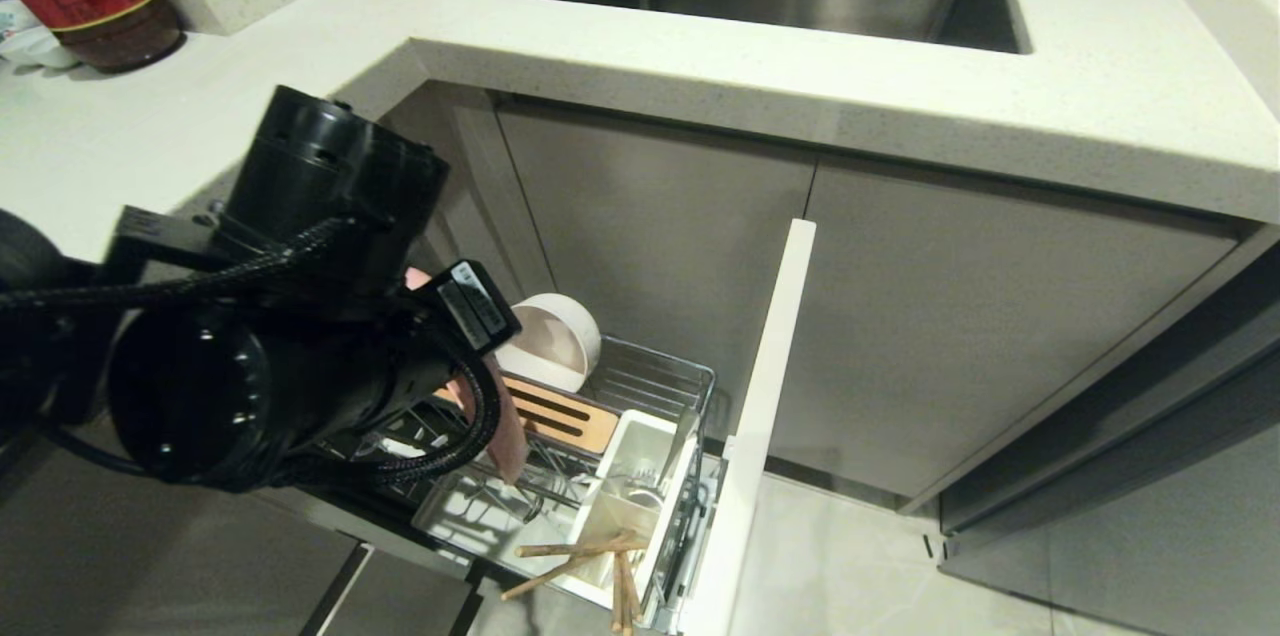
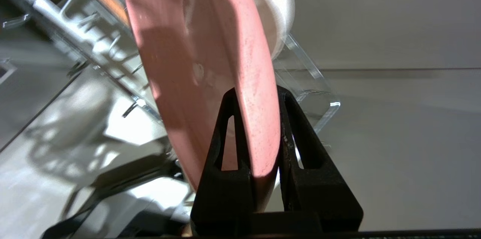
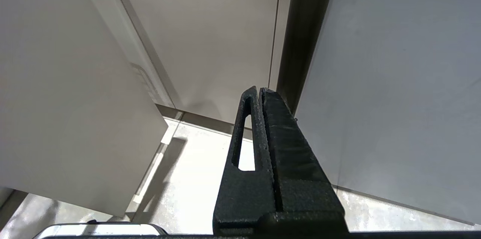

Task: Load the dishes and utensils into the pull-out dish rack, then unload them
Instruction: Take the plate out of the cupboard

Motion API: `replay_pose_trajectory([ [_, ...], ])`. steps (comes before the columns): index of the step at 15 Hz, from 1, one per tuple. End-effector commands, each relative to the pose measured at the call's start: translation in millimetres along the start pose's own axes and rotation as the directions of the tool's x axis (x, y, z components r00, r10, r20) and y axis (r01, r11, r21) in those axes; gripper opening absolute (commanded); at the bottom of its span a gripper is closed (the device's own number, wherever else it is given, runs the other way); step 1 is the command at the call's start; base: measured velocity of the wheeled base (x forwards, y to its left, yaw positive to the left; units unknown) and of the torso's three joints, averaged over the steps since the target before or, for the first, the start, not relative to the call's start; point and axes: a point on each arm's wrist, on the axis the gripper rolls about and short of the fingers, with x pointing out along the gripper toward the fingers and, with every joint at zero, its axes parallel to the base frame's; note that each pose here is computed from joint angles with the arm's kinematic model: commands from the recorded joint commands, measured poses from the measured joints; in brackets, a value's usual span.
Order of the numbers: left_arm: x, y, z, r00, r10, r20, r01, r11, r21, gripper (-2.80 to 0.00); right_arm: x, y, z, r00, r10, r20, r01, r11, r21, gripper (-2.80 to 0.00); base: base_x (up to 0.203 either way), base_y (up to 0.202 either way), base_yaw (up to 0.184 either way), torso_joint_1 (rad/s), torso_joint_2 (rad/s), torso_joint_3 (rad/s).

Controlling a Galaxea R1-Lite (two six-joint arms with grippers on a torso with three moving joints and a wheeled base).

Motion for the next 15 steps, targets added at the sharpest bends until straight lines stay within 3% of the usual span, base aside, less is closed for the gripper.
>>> replay_pose_trajectory([
  [1,-30.9,3.4,14.5,0.996,-0.086,0.039,0.087,0.995,-0.040,-2.80,1.6,-0.2,-7.3,1.000,-0.001,-0.026,0.001,1.000,0.000,-2.80,0.000,0.000,0.000,0.000,0.00,0.000],
  [7,-111.5,17.5,43.7,0.937,-0.325,0.123,0.330,0.944,-0.016,-2.80,1.7,-0.2,-7.7,1.000,-0.001,-0.028,0.001,1.000,0.000,-2.80,0.000,0.000,0.000,0.000,0.00,0.000],
  [12,-155.7,37.7,85.2,0.868,-0.430,0.247,0.444,0.896,0.000,-2.80,1.6,-0.1,-7.3,1.000,0.000,-0.026,0.000,1.000,0.000,-2.80,0.000,0.000,0.000,0.000,0.00,0.000],
  [15,-172.1,51.1,103.3,0.827,-0.455,0.330,0.473,0.881,0.030,-2.80,1.6,-0.2,-7.3,1.000,-0.001,-0.026,0.001,1.000,0.000,-2.80,0.000,0.000,0.000,0.000,0.00,0.000],
])
